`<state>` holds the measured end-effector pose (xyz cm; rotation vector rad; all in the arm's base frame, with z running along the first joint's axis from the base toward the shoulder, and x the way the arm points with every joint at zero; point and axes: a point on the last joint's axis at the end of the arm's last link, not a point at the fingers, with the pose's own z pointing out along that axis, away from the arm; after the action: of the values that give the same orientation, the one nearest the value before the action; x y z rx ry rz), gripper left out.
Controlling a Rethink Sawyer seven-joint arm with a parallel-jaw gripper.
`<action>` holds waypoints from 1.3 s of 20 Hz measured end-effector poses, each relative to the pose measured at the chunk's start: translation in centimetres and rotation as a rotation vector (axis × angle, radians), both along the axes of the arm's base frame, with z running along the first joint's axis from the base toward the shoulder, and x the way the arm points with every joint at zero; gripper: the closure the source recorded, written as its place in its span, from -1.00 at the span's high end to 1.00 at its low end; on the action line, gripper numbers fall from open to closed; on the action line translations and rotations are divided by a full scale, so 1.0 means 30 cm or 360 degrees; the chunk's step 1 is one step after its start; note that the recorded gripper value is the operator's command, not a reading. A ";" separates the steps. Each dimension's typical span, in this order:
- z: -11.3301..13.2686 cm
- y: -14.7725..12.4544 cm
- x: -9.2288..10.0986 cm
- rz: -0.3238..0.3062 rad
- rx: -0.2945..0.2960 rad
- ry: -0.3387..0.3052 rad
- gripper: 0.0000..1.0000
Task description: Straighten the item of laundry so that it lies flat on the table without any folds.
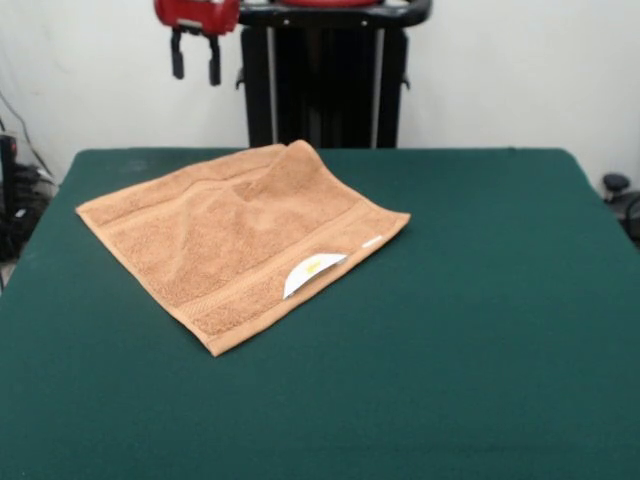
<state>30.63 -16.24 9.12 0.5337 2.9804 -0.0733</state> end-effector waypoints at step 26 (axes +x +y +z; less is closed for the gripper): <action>0.024 0.205 0.273 0.0217 0.0023 0.0105 1.00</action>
<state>38.81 -10.11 9.85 0.3344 3.0743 -0.0585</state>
